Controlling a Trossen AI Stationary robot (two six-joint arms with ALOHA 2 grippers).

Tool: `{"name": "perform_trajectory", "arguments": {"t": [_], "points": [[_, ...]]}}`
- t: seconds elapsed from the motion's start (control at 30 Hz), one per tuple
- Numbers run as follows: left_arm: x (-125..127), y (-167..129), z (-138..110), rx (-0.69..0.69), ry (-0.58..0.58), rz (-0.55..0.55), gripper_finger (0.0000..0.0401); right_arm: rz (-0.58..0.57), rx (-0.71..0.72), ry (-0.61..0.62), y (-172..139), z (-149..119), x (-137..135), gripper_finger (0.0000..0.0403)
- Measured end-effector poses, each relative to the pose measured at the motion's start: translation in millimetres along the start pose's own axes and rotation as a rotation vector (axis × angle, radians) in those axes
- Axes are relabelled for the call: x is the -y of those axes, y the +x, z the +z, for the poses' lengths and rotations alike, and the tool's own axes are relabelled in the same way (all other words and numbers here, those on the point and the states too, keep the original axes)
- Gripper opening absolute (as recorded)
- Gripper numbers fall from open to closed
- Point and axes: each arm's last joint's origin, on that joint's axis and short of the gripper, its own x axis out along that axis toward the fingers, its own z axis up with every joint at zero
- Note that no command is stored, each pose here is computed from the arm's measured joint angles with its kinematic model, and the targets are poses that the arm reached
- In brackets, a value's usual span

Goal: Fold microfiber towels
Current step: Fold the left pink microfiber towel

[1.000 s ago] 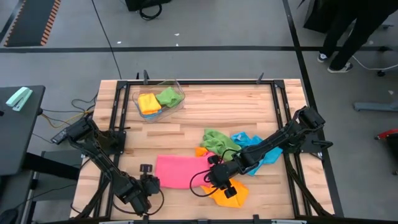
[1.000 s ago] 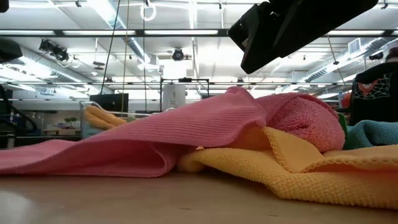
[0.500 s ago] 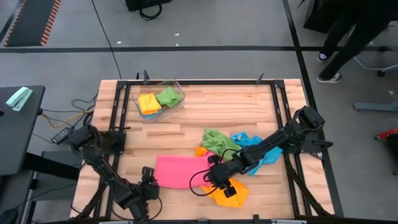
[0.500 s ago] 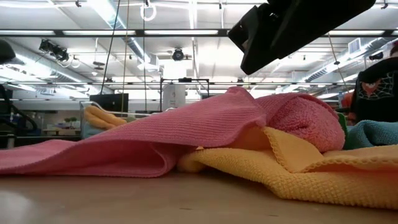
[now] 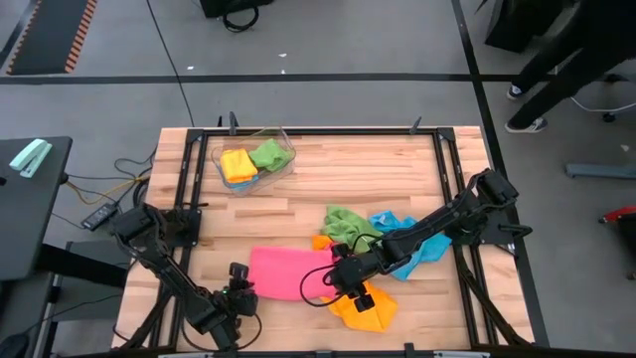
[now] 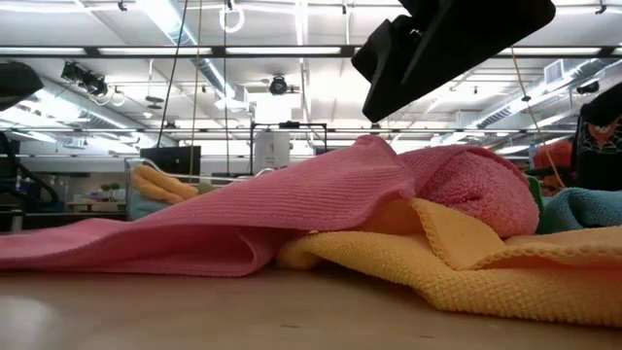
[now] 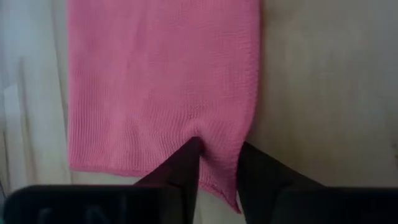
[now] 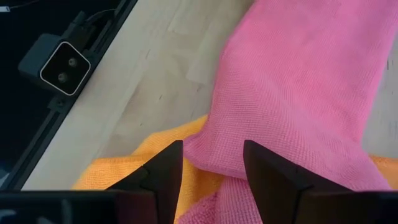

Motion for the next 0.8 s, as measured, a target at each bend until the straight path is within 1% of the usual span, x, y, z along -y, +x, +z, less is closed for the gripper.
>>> {"name": "perform_trajectory", "arguments": {"t": [0.07,0.2,0.23,0.33,0.4,0.5,0.6,0.7,0.8], "points": [[3,4,-1,-0.008,0.013,0.009,0.0081,0.000,0.000,-0.001,0,0,0,0.0177],[5,6,-1,-0.020,-0.008,0.000,0.0017,0.001,0.007,-0.005,0,1,0,0.0177],[4,4,0,-0.022,-0.016,-0.004,0.0012,0.001,0.014,-0.008,0,1,0,0.0177],[-2,-8,4,-0.057,-0.048,-0.020,0.0014,0.005,0.055,-0.016,0,5,-1,0.0177],[-10,-23,13,-0.064,-0.078,-0.039,0.0012,0.004,0.088,-0.029,0,8,-1,0.0177],[-24,-44,22,-0.090,-0.147,-0.080,0.0008,-0.046,0.123,-0.066,-1,11,-5,0.0177],[-38,-60,29,-0.119,-0.211,-0.127,0.0014,-0.099,0.145,-0.115,-1,12,-11,0.0177],[-57,-77,36,-0.136,-0.268,-0.192,0.0020,-0.137,0.174,-0.171,-2,14,-21,0.0177],[-79,-94,46,-0.158,-0.322,-0.252,0.0013,-0.182,0.189,-0.218,-3,14,-30,0.0177]]}}
